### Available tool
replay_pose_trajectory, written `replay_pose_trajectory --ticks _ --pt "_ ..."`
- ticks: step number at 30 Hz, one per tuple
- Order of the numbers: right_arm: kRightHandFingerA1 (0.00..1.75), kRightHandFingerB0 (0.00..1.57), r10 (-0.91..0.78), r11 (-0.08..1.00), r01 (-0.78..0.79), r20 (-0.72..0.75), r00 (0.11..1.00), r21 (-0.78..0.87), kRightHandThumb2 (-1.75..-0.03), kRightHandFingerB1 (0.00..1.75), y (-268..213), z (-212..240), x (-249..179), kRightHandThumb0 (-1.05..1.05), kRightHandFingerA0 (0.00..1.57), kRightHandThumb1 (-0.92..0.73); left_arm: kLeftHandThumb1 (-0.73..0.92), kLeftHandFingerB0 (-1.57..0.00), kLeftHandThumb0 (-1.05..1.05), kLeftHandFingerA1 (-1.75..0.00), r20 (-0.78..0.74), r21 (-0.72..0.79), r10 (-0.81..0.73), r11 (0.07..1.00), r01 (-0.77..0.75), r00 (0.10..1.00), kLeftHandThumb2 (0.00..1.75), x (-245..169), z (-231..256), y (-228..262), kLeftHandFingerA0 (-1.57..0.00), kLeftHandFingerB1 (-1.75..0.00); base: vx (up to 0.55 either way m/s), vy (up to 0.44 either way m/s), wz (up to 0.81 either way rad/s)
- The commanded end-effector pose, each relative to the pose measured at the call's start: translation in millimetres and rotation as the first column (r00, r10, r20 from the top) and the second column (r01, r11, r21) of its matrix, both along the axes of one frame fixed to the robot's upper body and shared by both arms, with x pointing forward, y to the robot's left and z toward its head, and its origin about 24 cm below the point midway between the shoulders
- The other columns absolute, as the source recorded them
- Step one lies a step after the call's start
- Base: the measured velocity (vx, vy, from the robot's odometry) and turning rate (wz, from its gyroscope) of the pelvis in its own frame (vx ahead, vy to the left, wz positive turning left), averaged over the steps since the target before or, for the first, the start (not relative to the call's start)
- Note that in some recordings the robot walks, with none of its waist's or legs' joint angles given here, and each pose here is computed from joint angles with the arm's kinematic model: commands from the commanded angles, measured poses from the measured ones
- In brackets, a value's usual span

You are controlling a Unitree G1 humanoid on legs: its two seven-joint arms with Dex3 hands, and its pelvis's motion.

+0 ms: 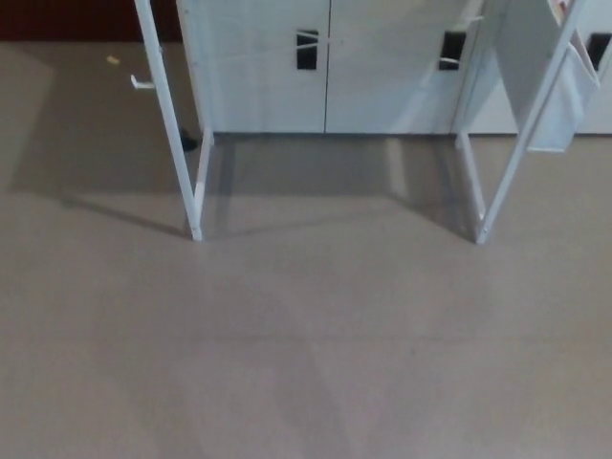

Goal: The robot walks towards a file tray kept in the middle of a desk and uses its right hand to grab a tray and pulls it out towards itself

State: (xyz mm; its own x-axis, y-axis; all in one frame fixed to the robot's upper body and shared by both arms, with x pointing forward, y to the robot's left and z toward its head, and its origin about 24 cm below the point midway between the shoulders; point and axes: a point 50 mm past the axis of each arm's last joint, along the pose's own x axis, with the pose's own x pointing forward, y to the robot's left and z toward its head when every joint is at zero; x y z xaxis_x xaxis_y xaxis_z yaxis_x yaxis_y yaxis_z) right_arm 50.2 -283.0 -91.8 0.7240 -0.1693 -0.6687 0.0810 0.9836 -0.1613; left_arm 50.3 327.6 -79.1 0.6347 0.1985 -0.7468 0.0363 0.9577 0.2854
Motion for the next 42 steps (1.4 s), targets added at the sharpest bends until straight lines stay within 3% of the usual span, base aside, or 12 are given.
replay_pose_trajectory --ticks 1,16,17,19,26,27,30,31,32,35,38,42 --pt "0.60 0.37 -0.005 1.000 0.006 0.024 1.000 -0.023 -0.76 0.52 -4.2 0.9 2.6 -0.44 0.54 -0.44 0.63 -0.16 -0.36 -0.38 0.013 0.036 -0.035 0.999 0.034 0.999 0.68 4.4 3.4 2.9 -0.17 -0.34 0.51 -0.363 -0.77" --pt "0.60 0.36 -0.009 1.000 0.009 0.014 1.000 -0.013 -0.74 0.51 0.5 0.5 -2.7 -0.42 0.52 -0.46 0.64 -0.15 -0.37 -0.39 0.003 0.043 -0.038 0.998 0.038 0.999 0.69 1.4 0.4 5.1 -0.16 -0.35 0.33 -0.078 0.10" --pt "0.52 0.41 -0.015 1.000 0.015 0.011 1.000 -0.010 -0.56 0.42 0.6 0.2 -2.7 -0.34 0.58 -0.57 0.63 -0.16 -0.38 -0.39 0.003 0.045 -0.036 0.998 0.036 0.999 0.70 1.4 0.1 5.2 -0.16 -0.35 0.55 -0.028 -0.63" --pt "0.60 0.36 -0.017 1.000 0.017 0.006 1.000 -0.015 -0.75 0.51 1.3 0.3 -1.6 -0.42 0.54 -0.45 0.64 -0.15 -0.37 -0.39 0.007 0.048 -0.041 0.998 0.041 0.999 0.69 3.9 1.6 5.2 -0.16 -0.35 0.55 -0.017 -0.21" --pt "0.60 0.37 -0.024 1.000 0.024 0.012 1.000 0.005 -0.74 0.51 0.5 -4.0 -5.5 -0.41 0.53 -0.46 0.64 -0.16 -0.37 -0.39 0.006 0.056 -0.055 0.997 0.055 0.998 0.69 2.6 2.9 6.5 -0.17 -0.35 0.27 -0.077 0.09" --pt "0.51 0.41 -0.019 1.000 0.019 0.009 1.000 0.004 -0.56 0.42 0.5 -3.5 -6.1 -0.35 0.58 -0.57 0.64 -0.16 -0.37 -0.39 0.008 0.053 -0.049 0.997 0.049 0.999 0.69 2.3 2.5 6.5 -0.17 -0.35 0.32 -0.198 0.24" --pt "0.52 0.41 -0.022 1.000 0.022 0.013 1.000 0.003 -0.56 0.42 -0.9 -6.3 -3.6 -0.36 0.58 -0.57 0.63 -0.16 -0.37 -0.39 0.009 0.055 -0.051 0.997 0.050 0.999 0.69 5.5 2.6 6.4 -0.18 -0.35 0.43 -0.222 0.26" --pt "0.59 0.37 -0.019 1.000 0.019 0.013 1.000 -0.001 -0.74 0.51 -0.4 -5.3 -3.3 -0.43 0.53 -0.46 0.63 -0.18 -0.38 -0.39 0.011 0.058 -0.051 0.997 0.050 0.999 0.68 5.5 2.3 6.8 -0.19 -0.35 0.47 -0.386 0.50" --pt "0.51 0.41 -0.014 1.000 0.014 0.013 1.000 -0.010 -0.57 0.42 0.4 -4.1 -2.8 -0.37 0.59 -0.57 0.63 -0.17 -0.37 -0.40 0.013 0.054 -0.052 0.997 0.051 0.999 0.69 5.6 2.6 6.8 -0.18 -0.36 0.45 -0.369 0.85" --pt "0.52 0.43 -0.011 1.000 0.012 0.015 1.000 -0.013 -0.56 0.42 0.2 -3.8 -2.5 -0.36 0.61 -0.57 0.64 -0.17 -0.37 -0.39 0.015 0.049 -0.052 0.997 0.052 0.999 0.69 6.3 3.1 6.7 -0.18 -0.36 0.35 -0.248 0.12" --pt "0.59 0.37 -0.024 1.000 0.024 0.011 1.000 -0.001 -0.74 0.50 -0.4 -5.5 -2.6 -0.43 0.54 -0.46 0.64 -0.16 -0.38 -0.39 0.020 0.042 -0.056 0.998 0.055 0.998 0.70 7.4 4.5 5.9 -0.17 -0.36 0.24 -0.113 -0.04" --pt "0.59 0.37 -0.022 1.000 0.022 0.003 1.000 -0.006 -0.75 0.50 -0.9 -6.7 -3.0 -0.44 0.54 -0.46 0.65 -0.16 -0.36 -0.39 0.023 0.038 -0.056 0.998 0.055 0.998 0.69 8.2 5.7 5.3 -0.17 -0.35 0.20 -0.014 -0.09"
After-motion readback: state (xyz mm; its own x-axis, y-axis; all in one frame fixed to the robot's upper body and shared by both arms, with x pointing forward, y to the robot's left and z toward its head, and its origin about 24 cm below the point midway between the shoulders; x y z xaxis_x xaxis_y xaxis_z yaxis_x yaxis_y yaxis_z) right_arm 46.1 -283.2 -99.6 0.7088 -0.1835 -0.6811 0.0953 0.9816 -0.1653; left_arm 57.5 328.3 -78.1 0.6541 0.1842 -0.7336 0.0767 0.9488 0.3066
